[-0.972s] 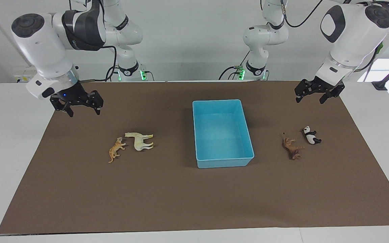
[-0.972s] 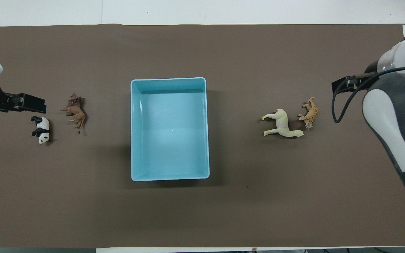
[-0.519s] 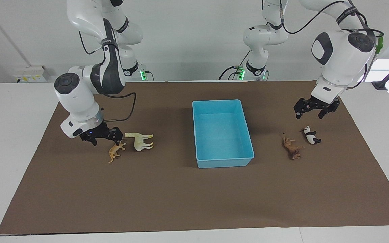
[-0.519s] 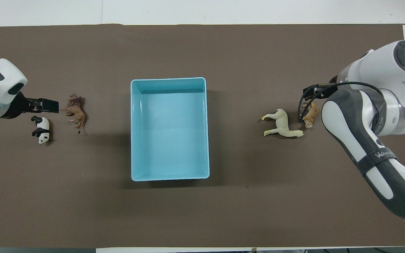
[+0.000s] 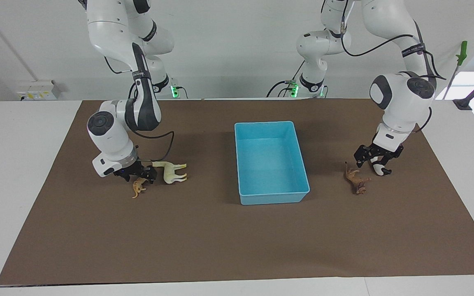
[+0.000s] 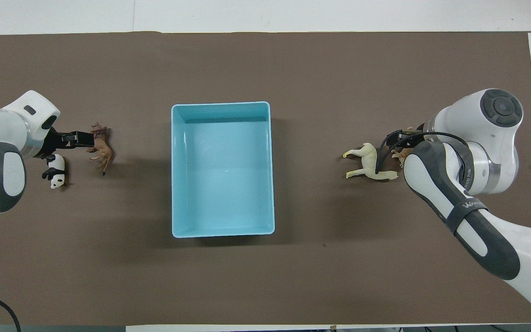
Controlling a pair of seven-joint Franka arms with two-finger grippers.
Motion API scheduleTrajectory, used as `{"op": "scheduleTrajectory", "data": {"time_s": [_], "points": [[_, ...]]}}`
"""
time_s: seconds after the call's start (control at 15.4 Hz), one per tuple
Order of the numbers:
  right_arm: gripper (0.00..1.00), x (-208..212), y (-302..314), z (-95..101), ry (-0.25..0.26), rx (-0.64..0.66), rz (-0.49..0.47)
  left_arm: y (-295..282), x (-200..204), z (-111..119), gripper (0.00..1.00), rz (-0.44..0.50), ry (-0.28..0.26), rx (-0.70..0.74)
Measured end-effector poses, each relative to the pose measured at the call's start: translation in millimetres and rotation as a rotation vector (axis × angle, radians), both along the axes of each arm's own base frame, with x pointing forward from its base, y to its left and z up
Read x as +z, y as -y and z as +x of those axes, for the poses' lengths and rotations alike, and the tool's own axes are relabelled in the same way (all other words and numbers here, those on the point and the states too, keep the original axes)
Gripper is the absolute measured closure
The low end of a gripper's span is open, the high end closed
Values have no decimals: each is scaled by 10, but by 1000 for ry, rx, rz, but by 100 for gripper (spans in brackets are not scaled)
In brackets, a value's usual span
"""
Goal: Put all toys into storage box
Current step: 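Grip the dog with the right gripper while the left gripper grips the horse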
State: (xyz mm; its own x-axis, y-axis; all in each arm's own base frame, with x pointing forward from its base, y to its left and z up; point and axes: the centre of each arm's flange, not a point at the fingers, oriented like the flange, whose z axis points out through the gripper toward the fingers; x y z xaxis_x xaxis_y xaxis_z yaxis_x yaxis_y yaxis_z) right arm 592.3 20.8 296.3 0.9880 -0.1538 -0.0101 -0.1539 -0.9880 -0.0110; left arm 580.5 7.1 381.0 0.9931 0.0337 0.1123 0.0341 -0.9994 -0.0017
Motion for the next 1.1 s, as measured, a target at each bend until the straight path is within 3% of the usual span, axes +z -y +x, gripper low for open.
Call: {"op": "scheduleTrajectory", "data": {"time_s": [0.26, 0.58, 0.84, 1.1], "points": [[13, -33, 36, -23, -3, -10, 2, 39, -246, -61, 0, -5, 38, 15], [66, -5, 53, -17, 3, -59, 47, 40, -482, -94, 0, -9, 35, 23], [67, 123, 53, 53, 26, -59, 49, 40, -745, -64, 0, -16, 24, 39], [67, 795, -89, 263, 22, -47, 63, 41, -902, -53, 0, -20, 16, 51]]}}
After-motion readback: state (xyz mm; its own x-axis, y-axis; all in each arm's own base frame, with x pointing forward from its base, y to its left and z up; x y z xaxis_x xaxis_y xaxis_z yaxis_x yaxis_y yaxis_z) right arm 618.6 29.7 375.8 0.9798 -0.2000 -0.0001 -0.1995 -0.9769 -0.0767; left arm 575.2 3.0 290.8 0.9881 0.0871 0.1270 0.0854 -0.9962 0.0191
